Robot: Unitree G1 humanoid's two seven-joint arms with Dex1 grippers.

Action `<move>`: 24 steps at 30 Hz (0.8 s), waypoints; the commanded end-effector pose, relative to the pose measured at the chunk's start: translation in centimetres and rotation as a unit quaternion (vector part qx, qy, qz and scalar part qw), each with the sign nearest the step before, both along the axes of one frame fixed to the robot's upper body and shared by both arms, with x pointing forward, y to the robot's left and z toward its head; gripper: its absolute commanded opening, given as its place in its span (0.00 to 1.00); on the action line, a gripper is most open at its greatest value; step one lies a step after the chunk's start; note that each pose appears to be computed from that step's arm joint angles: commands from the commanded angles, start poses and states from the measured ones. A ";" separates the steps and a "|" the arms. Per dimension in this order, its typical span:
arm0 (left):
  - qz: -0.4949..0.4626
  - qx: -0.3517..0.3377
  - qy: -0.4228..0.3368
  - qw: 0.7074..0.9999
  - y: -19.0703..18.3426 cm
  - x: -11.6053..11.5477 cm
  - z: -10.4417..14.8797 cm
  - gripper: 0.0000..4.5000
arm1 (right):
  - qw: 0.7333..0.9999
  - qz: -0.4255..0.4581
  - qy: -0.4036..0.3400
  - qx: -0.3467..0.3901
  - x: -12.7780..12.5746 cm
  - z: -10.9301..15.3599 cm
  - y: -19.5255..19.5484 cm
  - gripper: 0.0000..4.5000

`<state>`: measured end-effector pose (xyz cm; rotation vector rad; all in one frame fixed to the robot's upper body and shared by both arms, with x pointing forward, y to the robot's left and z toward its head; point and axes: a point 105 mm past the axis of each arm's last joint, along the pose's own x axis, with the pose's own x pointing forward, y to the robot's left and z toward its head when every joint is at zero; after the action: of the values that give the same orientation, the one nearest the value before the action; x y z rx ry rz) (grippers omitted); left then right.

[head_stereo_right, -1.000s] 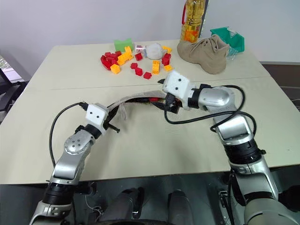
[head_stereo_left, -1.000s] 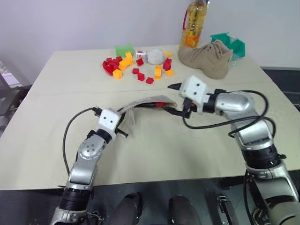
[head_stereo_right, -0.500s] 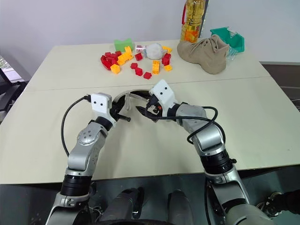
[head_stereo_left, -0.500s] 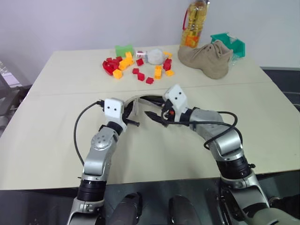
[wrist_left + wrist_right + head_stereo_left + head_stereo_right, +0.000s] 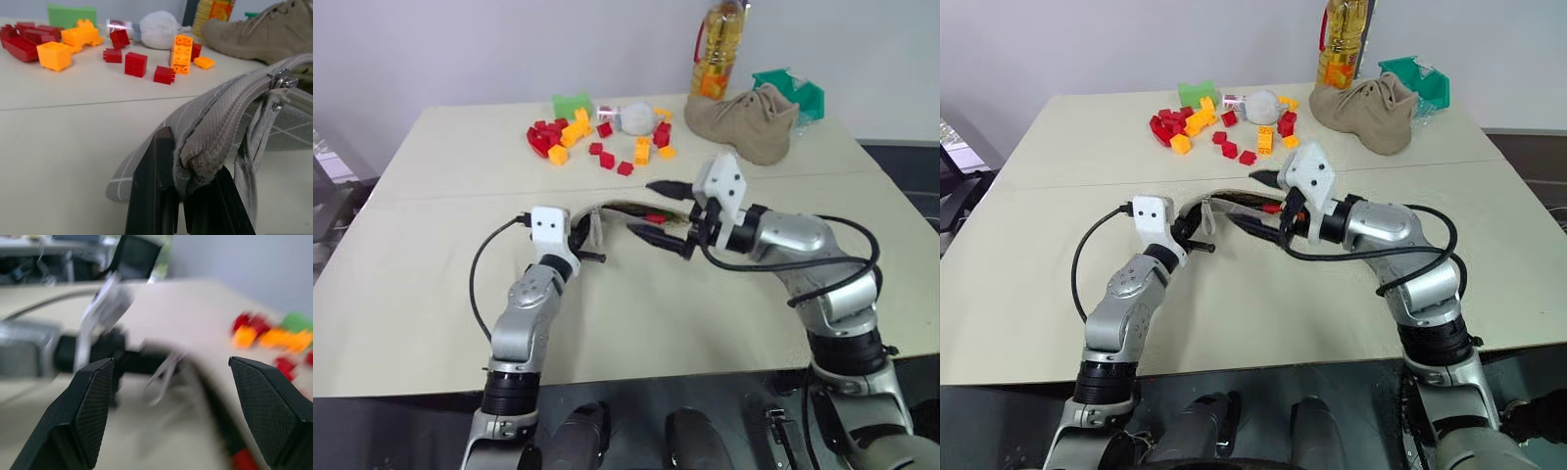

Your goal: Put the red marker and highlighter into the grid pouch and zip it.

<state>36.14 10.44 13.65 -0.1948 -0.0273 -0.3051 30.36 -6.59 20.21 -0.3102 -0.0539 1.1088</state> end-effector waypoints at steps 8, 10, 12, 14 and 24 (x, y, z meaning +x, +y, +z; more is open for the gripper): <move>-0.021 -0.078 0.008 0.997 -0.9 -0.1 2.2 0.00 | 0.999 -0.029 0.010 0.021 0.8 -1.0 1.1 0.86; -0.039 -0.089 0.011 0.995 -1.6 -0.4 2.4 0.00 | 0.999 -0.031 0.015 0.018 1.0 -1.3 1.2 0.86; -0.061 -0.098 0.018 0.993 -2.3 -0.8 2.5 0.00 | 0.998 -0.041 0.027 0.027 1.5 -1.5 1.5 0.86; -0.083 -0.100 0.025 0.991 -2.9 -1.3 2.5 0.00 | 0.997 -0.058 0.042 0.037 2.3 -1.7 1.8 0.86; -0.137 -0.100 0.057 0.984 -4.4 -2.7 2.2 0.00 | 0.990 -0.099 0.084 0.050 3.9 -2.2 2.5 0.86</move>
<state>33.99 6.55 14.53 -0.4068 0.1266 -0.5264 34.41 -4.52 16.71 -0.1295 0.1141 0.9154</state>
